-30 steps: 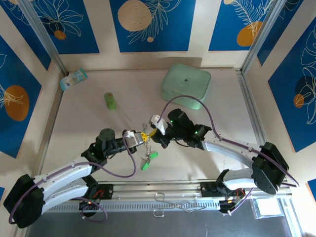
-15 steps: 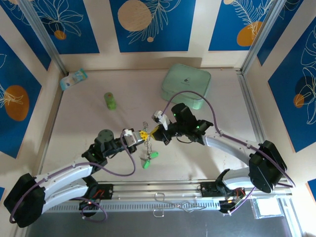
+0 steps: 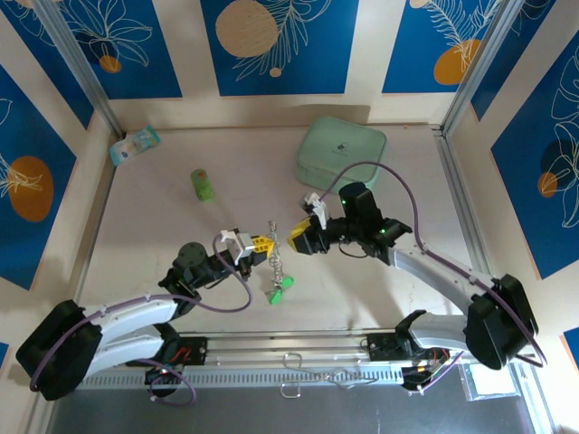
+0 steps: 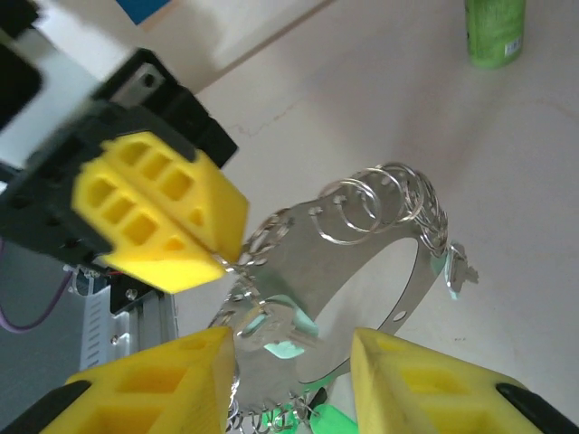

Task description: Put the keys on the keyring

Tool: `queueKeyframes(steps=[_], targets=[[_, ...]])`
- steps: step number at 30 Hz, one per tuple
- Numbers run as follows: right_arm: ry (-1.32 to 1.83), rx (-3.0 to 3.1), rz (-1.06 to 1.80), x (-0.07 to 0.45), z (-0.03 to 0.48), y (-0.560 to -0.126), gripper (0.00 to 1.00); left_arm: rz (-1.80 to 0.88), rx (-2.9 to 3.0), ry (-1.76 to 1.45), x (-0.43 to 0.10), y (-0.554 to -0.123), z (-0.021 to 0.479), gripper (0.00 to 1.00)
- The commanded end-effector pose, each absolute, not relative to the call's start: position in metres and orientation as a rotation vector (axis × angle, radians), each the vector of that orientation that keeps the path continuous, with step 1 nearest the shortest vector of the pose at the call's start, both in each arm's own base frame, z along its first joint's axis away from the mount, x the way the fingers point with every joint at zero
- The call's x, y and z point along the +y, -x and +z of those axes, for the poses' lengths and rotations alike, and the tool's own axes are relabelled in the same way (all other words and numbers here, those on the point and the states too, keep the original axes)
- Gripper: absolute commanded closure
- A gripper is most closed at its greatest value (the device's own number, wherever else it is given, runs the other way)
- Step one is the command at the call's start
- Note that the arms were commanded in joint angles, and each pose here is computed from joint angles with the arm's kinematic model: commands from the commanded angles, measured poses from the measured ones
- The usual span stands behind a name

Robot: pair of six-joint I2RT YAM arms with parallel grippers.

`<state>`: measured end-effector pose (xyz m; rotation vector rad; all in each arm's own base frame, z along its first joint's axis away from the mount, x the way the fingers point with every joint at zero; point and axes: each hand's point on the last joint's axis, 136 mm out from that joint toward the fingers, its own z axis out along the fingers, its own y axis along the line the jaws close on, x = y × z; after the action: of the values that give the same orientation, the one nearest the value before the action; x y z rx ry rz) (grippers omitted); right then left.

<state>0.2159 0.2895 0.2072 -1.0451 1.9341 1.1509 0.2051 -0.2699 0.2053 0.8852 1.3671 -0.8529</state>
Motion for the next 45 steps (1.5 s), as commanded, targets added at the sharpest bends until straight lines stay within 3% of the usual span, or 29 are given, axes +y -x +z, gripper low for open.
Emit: queueKeyframes(steps=[1, 15, 27, 39, 45], targets=[[1.166, 1.787, 1.155, 0.288, 0.218, -0.199, 0.60, -0.940, 1.230, -0.824, -0.270, -0.198, 0.241, 1.00], [1.416, 1.577, 1.067, 0.294, 0.217, -0.176, 0.66, -1.047, 1.073, -0.930, -0.283, -0.179, 0.248, 1.00], [1.410, 1.625, 1.012, 0.294, 0.207, -0.181, 0.82, -1.019, 1.073, -1.003, -0.287, -0.176, 0.242, 1.00], [1.435, 1.640, 1.085, 0.293, 0.201, -0.169, 0.79, -1.017, 1.064, -1.002, -0.287, -0.175, 0.244, 1.00], [1.444, 1.646, 1.088, 0.293, 0.198, -0.169, 0.92, -1.008, 1.063, -0.991, -0.286, -0.177, 0.246, 1.00]])
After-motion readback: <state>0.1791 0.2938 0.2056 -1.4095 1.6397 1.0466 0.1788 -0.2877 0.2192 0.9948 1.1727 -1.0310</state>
